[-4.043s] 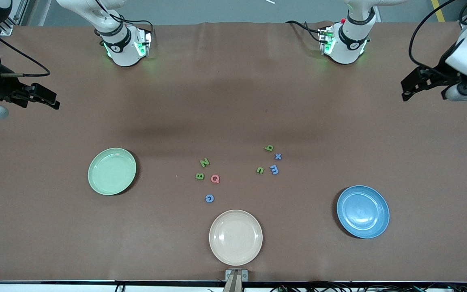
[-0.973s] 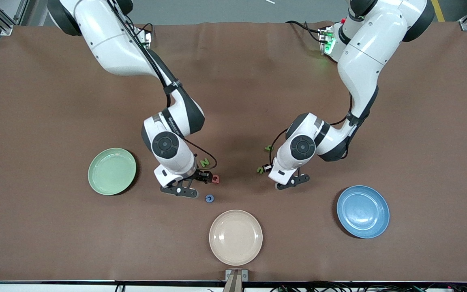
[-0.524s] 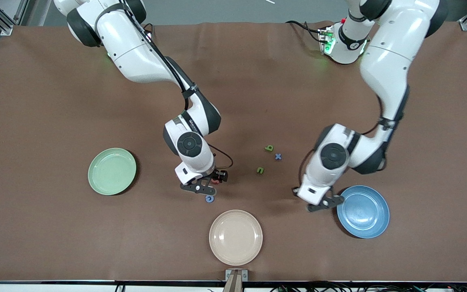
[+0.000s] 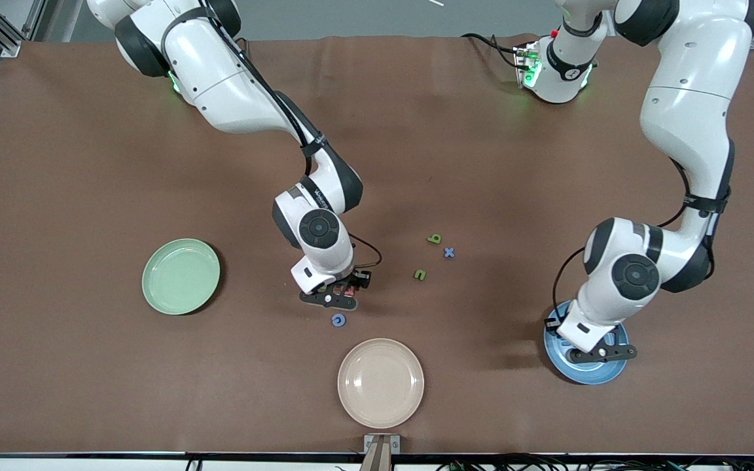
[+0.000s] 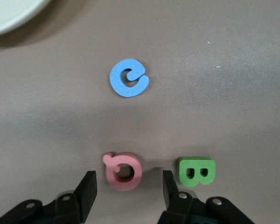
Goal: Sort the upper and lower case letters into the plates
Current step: 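Carry the pink d to the green plate while the left gripper returns to letters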
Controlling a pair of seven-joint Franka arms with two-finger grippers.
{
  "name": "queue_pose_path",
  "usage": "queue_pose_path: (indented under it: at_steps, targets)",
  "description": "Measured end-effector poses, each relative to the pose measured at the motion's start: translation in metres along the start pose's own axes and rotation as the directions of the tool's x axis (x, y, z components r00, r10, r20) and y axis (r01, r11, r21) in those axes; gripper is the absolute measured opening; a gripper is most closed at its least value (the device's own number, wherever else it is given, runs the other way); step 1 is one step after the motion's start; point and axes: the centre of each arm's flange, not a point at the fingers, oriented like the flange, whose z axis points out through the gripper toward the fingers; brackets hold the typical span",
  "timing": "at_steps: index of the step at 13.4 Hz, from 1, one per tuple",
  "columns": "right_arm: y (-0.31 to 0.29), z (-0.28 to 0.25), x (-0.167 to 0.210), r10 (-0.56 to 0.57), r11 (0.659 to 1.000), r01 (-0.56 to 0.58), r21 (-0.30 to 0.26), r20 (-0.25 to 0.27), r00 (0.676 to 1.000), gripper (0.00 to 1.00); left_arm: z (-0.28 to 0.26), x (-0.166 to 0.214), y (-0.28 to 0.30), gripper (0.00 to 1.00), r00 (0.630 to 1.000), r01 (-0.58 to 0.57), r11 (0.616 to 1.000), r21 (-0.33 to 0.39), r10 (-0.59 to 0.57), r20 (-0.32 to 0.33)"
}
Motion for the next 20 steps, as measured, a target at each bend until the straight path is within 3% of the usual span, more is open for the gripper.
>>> queue_pose_path:
  at_steps: [2,5,7,9,11,13,15,17,19,20]
  targets:
    - [0.001,0.008,-0.001,0.002,1.0,-0.002,-0.012,-0.001,1.0,0.62,0.006,0.003,-0.029,0.31,0.999,-0.049,0.999,0.005,0.049,0.008]
    - [0.0,0.008,0.0,0.002,1.0,-0.002,-0.01,-0.007,1.0,0.58,0.006,0.006,-0.045,0.62,0.999,-0.051,0.999,0.005,0.051,0.004]
    - [0.0,0.005,0.001,0.003,1.0,-0.003,-0.009,-0.012,1.0,0.37,-0.004,0.007,-0.028,0.83,0.998,-0.065,0.998,-0.015,0.065,-0.01]
    - [0.001,0.005,0.003,0.005,1.0,-0.005,-0.01,-0.015,1.0,0.35,-0.02,0.004,0.003,1.0,0.999,-0.05,0.998,-0.05,0.049,-0.008]
    - [0.008,-0.003,0.015,0.006,1.0,-0.006,-0.013,-0.027,1.0,0.35,-0.034,-0.013,0.049,1.0,0.999,0.004,0.997,-0.072,-0.001,0.037]
    - [0.038,-0.03,0.044,-0.02,0.999,0.02,-0.05,0.003,1.0,0.35,-0.041,-0.043,0.101,1.0,0.996,0.054,0.997,-0.061,-0.049,0.075]
    - [0.092,-0.07,0.082,-0.074,0.995,0.077,-0.065,0.046,0.996,0.35,-0.04,-0.079,0.144,1.0,0.993,0.075,0.996,-0.043,-0.07,0.099]
    - [0.16,-0.094,0.108,-0.142,0.988,0.146,-0.053,0.076,0.987,0.35,-0.033,-0.115,0.16,0.99,0.995,0.069,0.995,-0.071,-0.063,0.073]
    - [0.236,-0.095,0.118,-0.203,0.977,0.208,-0.04,0.1,0.974,0.35,-0.015,-0.149,0.161,0.97,0.995,0.08,0.992,-0.097,-0.073,0.069]
    - [0.273,-0.089,0.116,-0.224,0.973,0.229,-0.035,0.11,0.968,0.35,-0.009,-0.161,0.165,0.91,0.994,0.083,0.991,-0.104,-0.075,0.078]
